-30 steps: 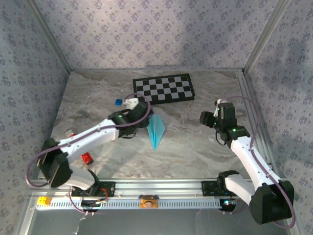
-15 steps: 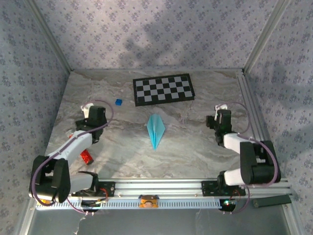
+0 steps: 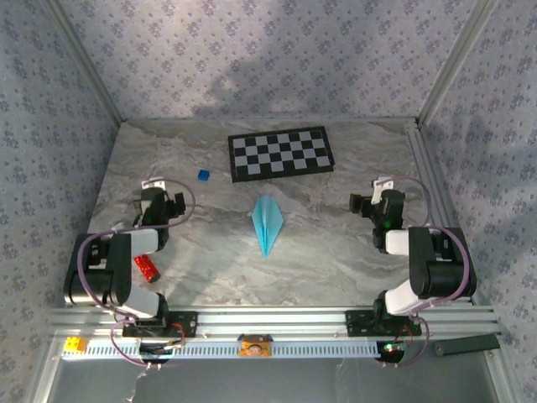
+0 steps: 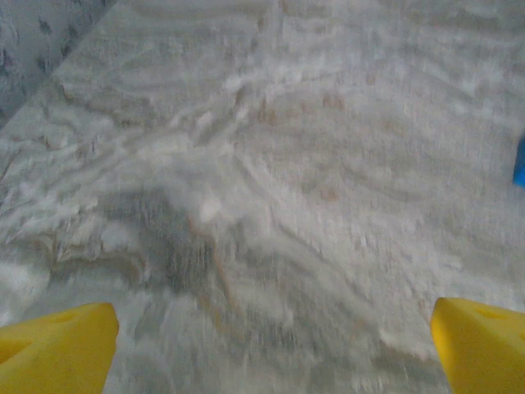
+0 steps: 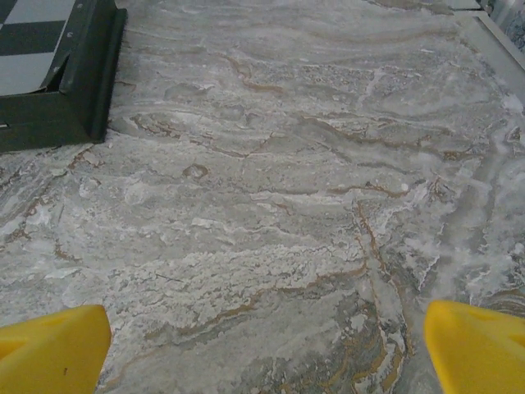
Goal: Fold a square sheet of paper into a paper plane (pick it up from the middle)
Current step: Reset both arms
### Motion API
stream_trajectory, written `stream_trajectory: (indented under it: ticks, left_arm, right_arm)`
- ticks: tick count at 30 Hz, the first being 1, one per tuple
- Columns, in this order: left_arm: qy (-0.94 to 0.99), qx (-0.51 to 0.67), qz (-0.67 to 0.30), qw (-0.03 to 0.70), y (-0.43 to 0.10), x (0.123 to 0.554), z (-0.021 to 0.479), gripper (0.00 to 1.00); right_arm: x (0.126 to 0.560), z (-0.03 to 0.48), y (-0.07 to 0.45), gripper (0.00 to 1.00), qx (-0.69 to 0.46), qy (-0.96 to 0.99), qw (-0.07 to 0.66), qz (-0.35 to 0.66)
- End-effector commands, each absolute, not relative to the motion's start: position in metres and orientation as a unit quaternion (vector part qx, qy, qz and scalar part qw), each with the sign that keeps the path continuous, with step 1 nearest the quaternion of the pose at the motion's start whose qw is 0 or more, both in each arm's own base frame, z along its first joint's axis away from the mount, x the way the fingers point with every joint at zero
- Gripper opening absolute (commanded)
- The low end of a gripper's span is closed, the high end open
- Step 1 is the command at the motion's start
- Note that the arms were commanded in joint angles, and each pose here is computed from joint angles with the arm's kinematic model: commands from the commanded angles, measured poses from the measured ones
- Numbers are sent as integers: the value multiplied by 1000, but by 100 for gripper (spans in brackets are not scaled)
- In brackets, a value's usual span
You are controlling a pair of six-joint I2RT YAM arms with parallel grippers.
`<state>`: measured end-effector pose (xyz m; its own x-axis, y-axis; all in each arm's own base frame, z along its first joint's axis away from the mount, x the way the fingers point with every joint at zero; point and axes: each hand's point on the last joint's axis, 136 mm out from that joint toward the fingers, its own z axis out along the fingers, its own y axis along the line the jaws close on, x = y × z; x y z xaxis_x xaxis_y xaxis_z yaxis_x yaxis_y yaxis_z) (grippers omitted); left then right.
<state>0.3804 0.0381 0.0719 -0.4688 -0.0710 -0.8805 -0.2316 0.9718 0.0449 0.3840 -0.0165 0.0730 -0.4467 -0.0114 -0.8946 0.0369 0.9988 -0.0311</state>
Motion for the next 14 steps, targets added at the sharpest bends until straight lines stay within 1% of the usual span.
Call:
stream_trajectory:
  ticks: [1, 3, 4, 6, 7, 10, 14]
  left_arm:
    - [827, -62, 18, 558, 26, 392, 90, 97]
    - [814, -61, 19, 577, 27, 396, 93, 99]
    - [827, -62, 20, 559, 27, 394, 89, 100]
    - [820, -59, 32, 568, 26, 396, 90, 100]
    - [827, -56, 34, 559, 25, 396, 90, 100]
    - [832, -32, 21, 554, 15, 398, 89, 100]
    - [832, -33, 21, 554, 15, 398, 88, 100]
  right_arm:
    - [390, 81, -18, 100, 9, 841, 540, -29]
    - [390, 81, -17, 100, 7, 841, 540, -29]
    - [390, 81, -17, 100, 7, 841, 540, -31]
    - [390, 81, -17, 100, 8, 841, 540, -31]
    - [390, 80, -17, 100, 7, 841, 540, -31]
    - [390, 80, -17, 100, 8, 841, 539, -30]
    - [390, 81, -17, 100, 8, 841, 540, -30]
